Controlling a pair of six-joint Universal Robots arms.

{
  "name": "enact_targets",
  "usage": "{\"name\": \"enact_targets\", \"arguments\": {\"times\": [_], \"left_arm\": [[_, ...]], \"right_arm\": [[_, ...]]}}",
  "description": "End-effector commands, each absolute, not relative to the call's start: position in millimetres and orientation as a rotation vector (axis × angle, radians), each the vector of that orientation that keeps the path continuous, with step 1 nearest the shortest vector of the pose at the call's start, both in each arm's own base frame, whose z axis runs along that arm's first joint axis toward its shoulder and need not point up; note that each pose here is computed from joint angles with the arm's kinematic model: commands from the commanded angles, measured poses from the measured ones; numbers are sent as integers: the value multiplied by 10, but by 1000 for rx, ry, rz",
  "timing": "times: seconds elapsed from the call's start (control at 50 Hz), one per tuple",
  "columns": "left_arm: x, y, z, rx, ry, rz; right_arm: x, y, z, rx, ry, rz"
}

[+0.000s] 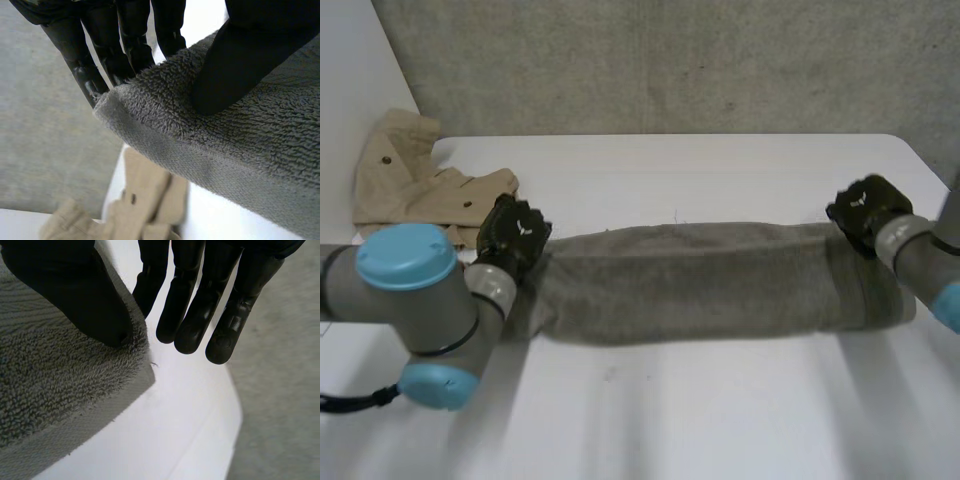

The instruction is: Fold the laundry.

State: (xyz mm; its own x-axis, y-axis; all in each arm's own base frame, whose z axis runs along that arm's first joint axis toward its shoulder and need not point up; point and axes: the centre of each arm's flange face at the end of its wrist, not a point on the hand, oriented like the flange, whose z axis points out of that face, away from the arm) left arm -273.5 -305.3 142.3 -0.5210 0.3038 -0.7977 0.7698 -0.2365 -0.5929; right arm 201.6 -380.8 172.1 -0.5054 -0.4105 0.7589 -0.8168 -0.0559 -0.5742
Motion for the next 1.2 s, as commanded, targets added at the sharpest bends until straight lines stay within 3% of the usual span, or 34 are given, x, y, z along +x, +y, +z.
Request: {"name": "enact_targets", "arguments": {"times": [0.02,0.26,0.42,0.6,0.68,0.88,1.2], "left_arm": [[-2873,-3361,1336,1254,1551,-1864],[-2970,-3610,1053,1242,1470,-1879],[-2970,-3671,1095,1195,1435,-1918],[-2881,-3501,1382,1169,1441,-1930],[-2808,-3344,1560,1152,1451,-1952],[-2681,-2927,1796,1010,1688,-2143],[-2678,-2815,1760,963,1834,-2180]], "right_arm": [[2120,-4280,1548,1216,-1772,1638],[2253,-4706,1271,1154,-1670,1713],[2347,-4801,1275,1110,-1647,1785],[2280,-4380,2083,945,-1844,1964],[2067,-4150,2219,928,-1984,1945],[1699,-3641,1784,1068,-2479,1608],[1488,-3769,1266,1005,-2495,1588]]}}
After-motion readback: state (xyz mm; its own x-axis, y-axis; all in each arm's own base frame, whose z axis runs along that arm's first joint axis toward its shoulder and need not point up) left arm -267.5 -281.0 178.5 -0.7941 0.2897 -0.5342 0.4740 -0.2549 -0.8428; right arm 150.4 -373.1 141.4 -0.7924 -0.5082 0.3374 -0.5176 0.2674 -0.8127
